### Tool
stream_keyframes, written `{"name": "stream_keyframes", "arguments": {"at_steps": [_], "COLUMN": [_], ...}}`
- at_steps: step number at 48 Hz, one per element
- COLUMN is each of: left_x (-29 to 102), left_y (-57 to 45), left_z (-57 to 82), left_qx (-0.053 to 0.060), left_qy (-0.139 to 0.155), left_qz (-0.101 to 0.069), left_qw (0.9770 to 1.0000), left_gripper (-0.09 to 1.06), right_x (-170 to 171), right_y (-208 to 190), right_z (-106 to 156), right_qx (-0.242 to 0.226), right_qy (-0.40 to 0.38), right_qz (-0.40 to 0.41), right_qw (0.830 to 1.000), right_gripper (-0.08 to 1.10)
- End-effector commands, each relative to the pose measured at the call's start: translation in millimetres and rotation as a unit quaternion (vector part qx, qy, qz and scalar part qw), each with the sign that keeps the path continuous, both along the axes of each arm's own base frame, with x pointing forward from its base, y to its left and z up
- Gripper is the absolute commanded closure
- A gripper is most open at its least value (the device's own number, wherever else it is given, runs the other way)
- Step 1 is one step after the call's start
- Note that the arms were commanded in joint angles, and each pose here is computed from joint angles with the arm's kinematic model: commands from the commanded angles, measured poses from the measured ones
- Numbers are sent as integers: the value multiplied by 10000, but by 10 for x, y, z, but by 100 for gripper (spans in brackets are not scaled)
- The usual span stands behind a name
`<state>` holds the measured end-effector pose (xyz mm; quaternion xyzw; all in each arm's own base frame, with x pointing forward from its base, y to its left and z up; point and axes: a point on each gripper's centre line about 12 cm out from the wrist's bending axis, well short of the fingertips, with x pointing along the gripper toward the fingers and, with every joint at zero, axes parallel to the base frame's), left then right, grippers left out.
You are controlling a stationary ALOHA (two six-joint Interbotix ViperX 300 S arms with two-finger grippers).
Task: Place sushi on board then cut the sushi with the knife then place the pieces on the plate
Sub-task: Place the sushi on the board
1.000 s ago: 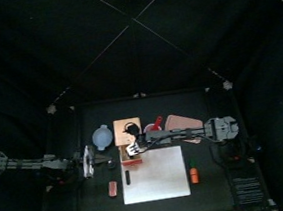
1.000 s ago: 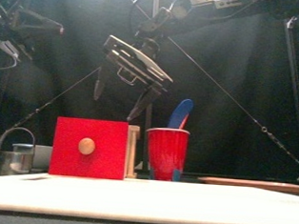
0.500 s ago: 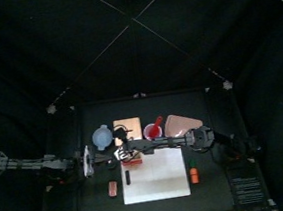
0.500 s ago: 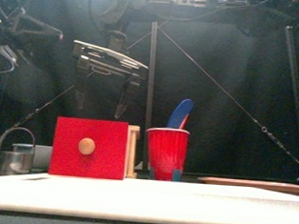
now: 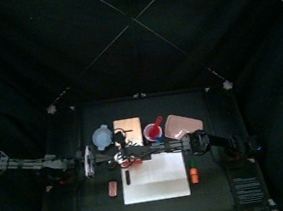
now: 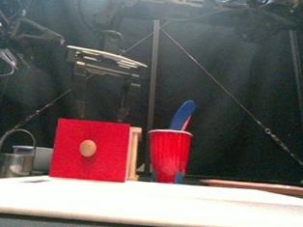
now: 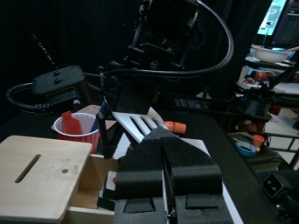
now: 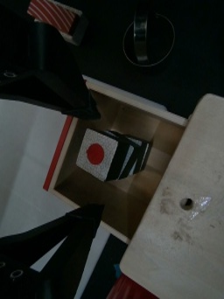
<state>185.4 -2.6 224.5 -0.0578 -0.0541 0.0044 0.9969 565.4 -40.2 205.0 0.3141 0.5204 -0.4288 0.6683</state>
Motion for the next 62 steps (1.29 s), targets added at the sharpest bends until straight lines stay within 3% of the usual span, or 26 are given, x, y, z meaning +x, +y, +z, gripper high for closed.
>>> {"name": "stream_keyframes", "arguments": {"at_steps": [1,12,27,42,52,62], "left_x": [25,22,16,15,32,51], "left_y": [3,4,-2,4,4,9], "left_z": [58,45,25,43,80,141], "left_qx": [-17,-16,-47,-34,-23,2], "left_qy": [-91,-76,-43,-97,-143,-227], "left_qz": [15,16,4,21,25,45], "left_qw": [10000,10000,10000,9999,9999,9997], "left_gripper": [89,89,89,89,89,89], "right_x": [9,31,57,-130,-272,-317], "right_y": [14,5,2,121,350,354], "right_z": [219,156,24,795,1094,1192], "right_qx": [-19,-18,-65,-473,-423,-513], "right_qy": [-272,-241,-134,-349,-183,-55], "right_qz": [1,-5,25,76,1028,1615], "right_qw": [9996,9997,9999,9982,9936,9855], "right_gripper": [-1,1,32,34,34,34]}}
